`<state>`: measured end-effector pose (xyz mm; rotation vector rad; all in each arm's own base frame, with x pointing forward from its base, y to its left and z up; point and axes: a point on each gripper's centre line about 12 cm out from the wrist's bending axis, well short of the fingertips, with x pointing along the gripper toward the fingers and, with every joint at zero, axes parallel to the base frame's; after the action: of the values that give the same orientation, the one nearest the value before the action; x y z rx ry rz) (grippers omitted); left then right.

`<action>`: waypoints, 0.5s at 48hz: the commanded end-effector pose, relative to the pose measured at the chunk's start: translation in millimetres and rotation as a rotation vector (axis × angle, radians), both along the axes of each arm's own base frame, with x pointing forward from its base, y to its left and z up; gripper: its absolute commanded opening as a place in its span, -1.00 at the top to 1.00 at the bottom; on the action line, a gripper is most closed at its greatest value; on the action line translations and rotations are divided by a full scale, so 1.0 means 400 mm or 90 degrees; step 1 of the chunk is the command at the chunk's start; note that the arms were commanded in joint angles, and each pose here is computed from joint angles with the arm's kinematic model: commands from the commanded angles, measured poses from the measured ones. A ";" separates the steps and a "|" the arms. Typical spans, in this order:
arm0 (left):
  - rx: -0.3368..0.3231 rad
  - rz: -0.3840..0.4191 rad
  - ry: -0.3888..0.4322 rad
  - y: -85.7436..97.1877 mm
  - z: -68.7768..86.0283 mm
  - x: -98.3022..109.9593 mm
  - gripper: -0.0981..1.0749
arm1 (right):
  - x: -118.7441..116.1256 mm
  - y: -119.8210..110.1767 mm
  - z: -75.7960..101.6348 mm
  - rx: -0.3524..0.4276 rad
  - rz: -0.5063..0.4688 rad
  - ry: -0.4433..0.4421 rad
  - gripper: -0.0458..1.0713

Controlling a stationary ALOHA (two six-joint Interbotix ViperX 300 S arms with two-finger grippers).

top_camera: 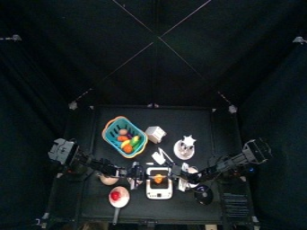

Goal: Cut squash

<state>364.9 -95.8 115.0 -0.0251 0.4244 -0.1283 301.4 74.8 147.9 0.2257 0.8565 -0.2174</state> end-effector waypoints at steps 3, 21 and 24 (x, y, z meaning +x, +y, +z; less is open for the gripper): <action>0.000 -0.027 0.031 -0.040 -0.014 -0.020 0.54 | 0.006 -0.025 -0.013 0.003 -0.028 0.011 0.07; 0.001 -0.020 0.035 -0.032 -0.013 -0.016 0.54 | 0.014 -0.030 0.004 0.001 -0.031 -0.002 0.07; 0.000 -0.021 0.027 -0.032 -0.002 -0.015 0.54 | 0.015 -0.032 0.022 0.001 -0.028 -0.017 0.07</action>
<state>363.6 -94.7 108.3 -0.0373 0.4729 -0.1139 306.1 73.3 144.2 0.2241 0.8632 -0.2214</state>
